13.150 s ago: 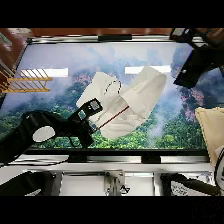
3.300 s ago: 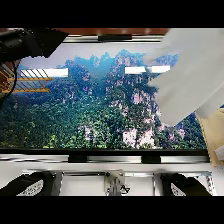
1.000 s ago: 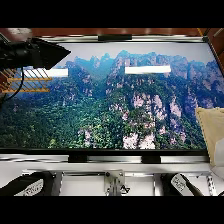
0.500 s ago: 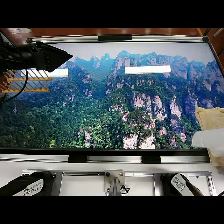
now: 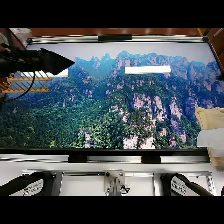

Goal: Fold the shirts.

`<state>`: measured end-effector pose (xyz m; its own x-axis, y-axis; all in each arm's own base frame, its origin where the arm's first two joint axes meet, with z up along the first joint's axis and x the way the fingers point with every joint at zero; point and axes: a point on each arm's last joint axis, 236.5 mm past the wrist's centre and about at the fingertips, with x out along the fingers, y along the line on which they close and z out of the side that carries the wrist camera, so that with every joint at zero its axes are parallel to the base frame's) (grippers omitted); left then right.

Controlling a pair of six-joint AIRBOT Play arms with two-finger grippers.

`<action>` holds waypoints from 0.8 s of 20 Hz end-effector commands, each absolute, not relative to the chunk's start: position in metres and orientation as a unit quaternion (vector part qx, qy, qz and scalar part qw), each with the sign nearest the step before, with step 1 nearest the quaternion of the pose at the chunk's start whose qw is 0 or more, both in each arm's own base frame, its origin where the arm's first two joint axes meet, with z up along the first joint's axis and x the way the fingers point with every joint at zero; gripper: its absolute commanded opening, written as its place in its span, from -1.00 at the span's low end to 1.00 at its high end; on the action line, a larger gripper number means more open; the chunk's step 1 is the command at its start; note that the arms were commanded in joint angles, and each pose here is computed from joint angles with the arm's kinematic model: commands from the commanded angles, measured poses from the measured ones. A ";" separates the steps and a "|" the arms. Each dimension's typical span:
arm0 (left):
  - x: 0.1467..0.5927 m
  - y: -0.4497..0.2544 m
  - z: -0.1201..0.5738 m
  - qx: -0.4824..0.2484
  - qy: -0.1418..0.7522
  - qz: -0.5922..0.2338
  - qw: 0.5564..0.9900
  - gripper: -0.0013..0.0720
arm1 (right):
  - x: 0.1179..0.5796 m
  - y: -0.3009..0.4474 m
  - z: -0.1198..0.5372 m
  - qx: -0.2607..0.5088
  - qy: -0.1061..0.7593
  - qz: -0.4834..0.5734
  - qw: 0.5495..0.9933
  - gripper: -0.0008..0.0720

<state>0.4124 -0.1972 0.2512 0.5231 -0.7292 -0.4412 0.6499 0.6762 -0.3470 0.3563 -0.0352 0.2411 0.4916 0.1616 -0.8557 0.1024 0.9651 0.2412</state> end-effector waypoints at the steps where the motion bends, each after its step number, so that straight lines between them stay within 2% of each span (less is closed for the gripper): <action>1: 0.439 -0.152 0.169 -0.050 0.413 -0.246 0.875 0.49 | 0.423 0.070 0.207 0.120 0.503 0.126 0.847 0.54; 4: 0.425 -0.116 0.101 0.035 0.539 -0.151 0.828 0.47 | 0.454 0.138 0.144 0.139 0.552 0.148 0.809 0.55; 6: 0.418 -0.109 0.079 0.068 0.576 -0.137 0.803 0.64 | 0.455 0.164 0.108 0.120 0.585 0.161 0.786 0.54; 7: 0.419 -0.110 0.074 0.069 0.580 -0.137 0.800 0.80 | 0.456 0.168 0.097 0.108 0.594 0.158 0.781 0.54; 10: 0.421 -0.110 0.071 0.069 0.580 -0.136 0.800 0.79 | 0.457 0.167 0.082 0.062 0.598 0.148 0.785 0.54; 16: 0.421 -0.110 0.071 0.069 0.581 -0.136 0.800 0.79 | 0.457 0.171 0.083 0.067 0.599 0.154 0.783 0.54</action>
<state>0.4215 -0.1138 0.0728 0.2946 -0.1558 -0.9428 0.3050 0.9504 -0.0617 0.4558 0.1683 0.0860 0.2373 0.3260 -0.9151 -0.1545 0.9427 0.2957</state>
